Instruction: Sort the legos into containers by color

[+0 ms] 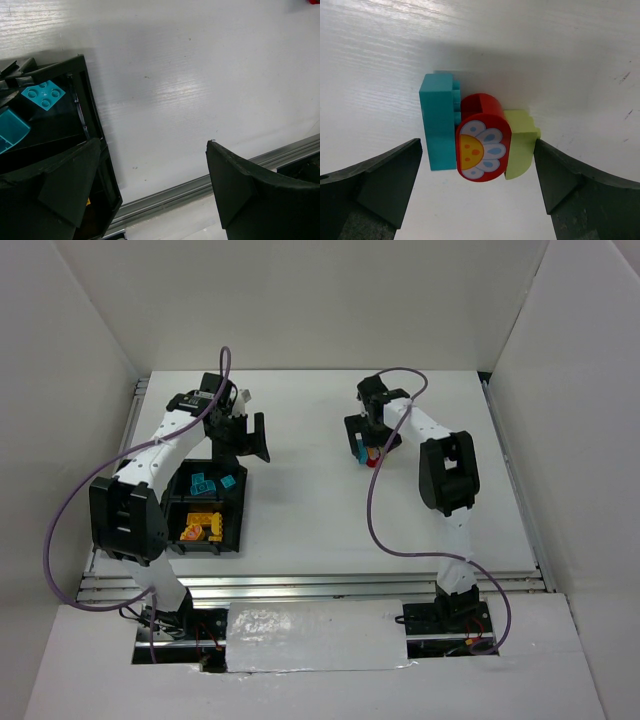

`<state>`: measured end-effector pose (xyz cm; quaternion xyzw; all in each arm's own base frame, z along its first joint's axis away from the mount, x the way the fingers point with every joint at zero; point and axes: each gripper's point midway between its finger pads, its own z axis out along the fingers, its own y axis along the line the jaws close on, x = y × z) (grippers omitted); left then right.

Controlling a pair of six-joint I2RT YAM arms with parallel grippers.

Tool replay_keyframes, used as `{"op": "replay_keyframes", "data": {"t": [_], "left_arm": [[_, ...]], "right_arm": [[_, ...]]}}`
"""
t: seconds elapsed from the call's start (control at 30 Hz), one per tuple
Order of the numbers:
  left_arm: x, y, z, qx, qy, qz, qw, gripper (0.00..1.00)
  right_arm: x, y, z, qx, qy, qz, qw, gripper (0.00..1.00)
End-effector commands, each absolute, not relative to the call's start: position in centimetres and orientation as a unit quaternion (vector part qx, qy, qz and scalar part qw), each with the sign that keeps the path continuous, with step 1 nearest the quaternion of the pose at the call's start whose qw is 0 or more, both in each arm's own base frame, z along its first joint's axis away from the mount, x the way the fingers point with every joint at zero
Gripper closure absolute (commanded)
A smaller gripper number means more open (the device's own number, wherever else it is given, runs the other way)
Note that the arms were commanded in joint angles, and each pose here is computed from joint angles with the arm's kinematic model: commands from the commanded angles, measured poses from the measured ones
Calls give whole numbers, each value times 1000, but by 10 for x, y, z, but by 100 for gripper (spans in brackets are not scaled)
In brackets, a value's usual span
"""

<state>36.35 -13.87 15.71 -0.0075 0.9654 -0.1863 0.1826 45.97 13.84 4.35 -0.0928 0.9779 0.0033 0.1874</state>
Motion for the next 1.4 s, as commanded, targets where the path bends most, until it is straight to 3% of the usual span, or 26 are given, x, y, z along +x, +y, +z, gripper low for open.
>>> {"op": "replay_keyframes", "data": {"t": [0.0, 0.5, 0.53, 0.7, 0.87, 1.37], "left_arm": [[368, -143, 163, 8, 962, -195, 191, 1], [372, -146, 165, 10, 961, -201, 193, 0], [372, -145, 164, 9, 961, -200, 192, 0], [371, -145, 164, 9, 961, -199, 193, 1], [372, -146, 166, 10, 960, -202, 195, 1], [411, -162, 188, -27, 948, -231, 218, 1]], "right_arm": [[458, 131, 34, -74, 982, -25, 174, 1], [459, 134, 49, -56, 978, -39, 195, 5], [460, 135, 48, -55, 978, -39, 197, 7], [457, 134, 41, -59, 980, -42, 187, 37], [457, 140, 53, -63, 978, -22, 198, 51], [415, 186, 119, -98, 957, 80, 262, 54]]}}
